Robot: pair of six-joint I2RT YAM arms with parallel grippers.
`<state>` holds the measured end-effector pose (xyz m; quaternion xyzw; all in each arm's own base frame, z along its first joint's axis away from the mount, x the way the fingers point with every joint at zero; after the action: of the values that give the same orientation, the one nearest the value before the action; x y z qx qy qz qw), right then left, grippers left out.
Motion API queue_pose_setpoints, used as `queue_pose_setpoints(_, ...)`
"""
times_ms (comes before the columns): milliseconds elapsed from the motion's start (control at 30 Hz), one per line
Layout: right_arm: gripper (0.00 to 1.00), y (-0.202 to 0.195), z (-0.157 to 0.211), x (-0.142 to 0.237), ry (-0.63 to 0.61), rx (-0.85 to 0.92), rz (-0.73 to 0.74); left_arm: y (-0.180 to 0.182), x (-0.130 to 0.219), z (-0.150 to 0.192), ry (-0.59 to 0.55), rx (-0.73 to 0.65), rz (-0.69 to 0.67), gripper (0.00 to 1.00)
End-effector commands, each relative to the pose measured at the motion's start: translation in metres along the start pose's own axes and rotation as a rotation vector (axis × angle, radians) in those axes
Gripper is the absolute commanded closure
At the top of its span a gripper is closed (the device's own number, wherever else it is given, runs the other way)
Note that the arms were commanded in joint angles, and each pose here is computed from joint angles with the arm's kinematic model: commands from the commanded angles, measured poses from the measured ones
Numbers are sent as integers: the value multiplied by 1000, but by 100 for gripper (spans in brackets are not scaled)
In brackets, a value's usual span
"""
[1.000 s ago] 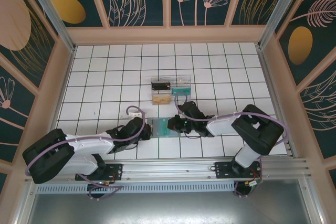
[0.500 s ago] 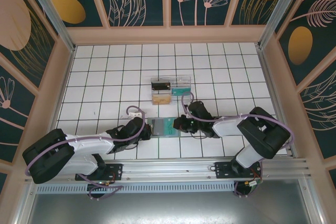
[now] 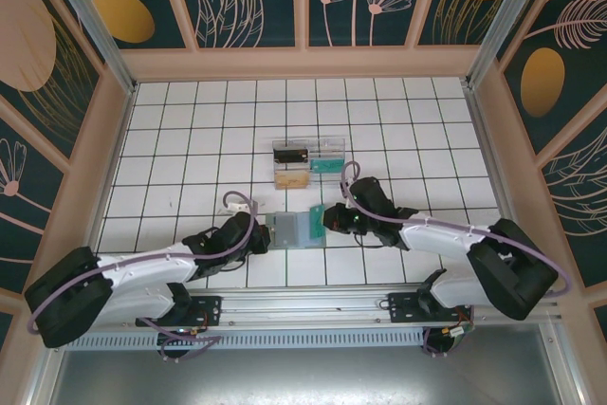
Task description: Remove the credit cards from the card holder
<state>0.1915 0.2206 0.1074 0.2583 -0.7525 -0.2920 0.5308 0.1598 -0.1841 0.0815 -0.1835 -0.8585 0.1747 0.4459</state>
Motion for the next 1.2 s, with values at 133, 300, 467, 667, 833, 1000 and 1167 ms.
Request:
queue_pose_setpoints(133, 100, 24, -32, 34, -100, 205, 163, 0, 27, -18, -131, 1, 34, 62)
queue_pose_setpoints(300, 100, 50, -56, 52, -151, 410, 241, 4, 48, -26, -246, 12, 75, 9)
queue_pose_setpoints(467, 100, 73, -76, 54, -162, 700, 369, 11, 66, -31, -348, 28, 105, 1)
queue_pose_setpoints(667, 100, 90, -90, 39, -119, 1087, 544, 21, 75, -27, -411, 44, 142, 1)
queue_pose_setpoints(833, 100, 80, -96, 20, -33, 1387, 746, 29, 78, -23, -425, 37, 132, 1)
queue_pose_setpoints(1000, 100, 81, -90, 6, 34, 1587, 799, 32, 78, -20, -431, 34, 136, 1)
queue_pose_setpoints(1167, 100, 73, -91, 1, 84, 1714, 791, 31, 77, -20, -432, 30, 142, 1)
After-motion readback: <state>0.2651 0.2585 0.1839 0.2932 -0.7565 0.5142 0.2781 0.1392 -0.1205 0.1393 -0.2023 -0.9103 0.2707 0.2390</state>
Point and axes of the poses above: each hand's point on the last joint's axis, 136 mm out from that joint toward the fingers, its own x axis back along the fingers, its own y axis along the line the jaws close on, z = x × y, the point moved 6 cm from there along x, back along the fingers, and after that the axes turned 5 degrees about -x, right-handed, at the moved point
